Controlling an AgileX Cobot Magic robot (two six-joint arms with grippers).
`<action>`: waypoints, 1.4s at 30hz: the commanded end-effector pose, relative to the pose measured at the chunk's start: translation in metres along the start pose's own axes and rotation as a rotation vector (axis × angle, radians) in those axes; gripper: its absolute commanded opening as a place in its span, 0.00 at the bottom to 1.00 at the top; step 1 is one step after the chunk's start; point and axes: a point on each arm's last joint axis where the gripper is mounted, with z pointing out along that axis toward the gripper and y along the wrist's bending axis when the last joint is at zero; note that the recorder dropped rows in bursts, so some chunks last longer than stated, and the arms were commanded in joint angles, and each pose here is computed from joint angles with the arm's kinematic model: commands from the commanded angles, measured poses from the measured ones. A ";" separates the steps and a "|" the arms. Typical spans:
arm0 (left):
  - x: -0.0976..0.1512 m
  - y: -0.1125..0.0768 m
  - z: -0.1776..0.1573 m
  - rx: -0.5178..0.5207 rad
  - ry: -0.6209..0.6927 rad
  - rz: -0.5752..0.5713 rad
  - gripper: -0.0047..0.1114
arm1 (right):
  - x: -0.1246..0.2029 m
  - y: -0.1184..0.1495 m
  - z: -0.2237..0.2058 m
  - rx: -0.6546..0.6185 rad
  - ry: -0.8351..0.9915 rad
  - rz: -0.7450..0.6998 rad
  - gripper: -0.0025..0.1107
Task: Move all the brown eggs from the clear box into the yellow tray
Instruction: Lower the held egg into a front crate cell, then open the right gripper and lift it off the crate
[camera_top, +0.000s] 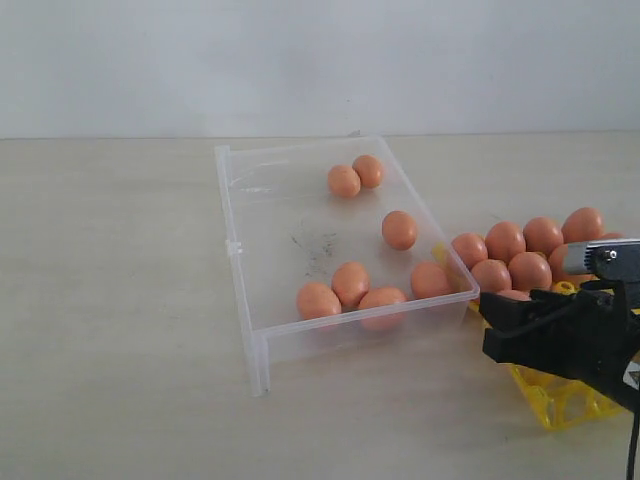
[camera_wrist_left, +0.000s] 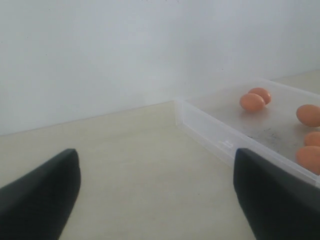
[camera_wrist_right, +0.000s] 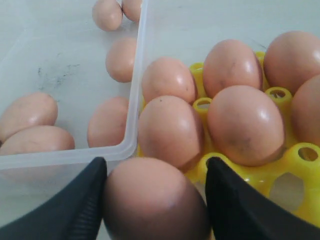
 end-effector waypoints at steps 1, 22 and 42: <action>0.001 0.000 0.000 0.004 -0.007 -0.014 0.71 | -0.002 -0.002 0.008 -0.001 -0.013 -0.011 0.02; 0.001 0.000 0.000 0.004 -0.007 -0.014 0.71 | -0.032 -0.006 -0.027 0.107 -0.266 0.014 0.57; 0.001 0.000 0.000 0.004 -0.007 -0.014 0.71 | -0.085 0.064 -0.014 -0.368 0.316 -0.141 0.03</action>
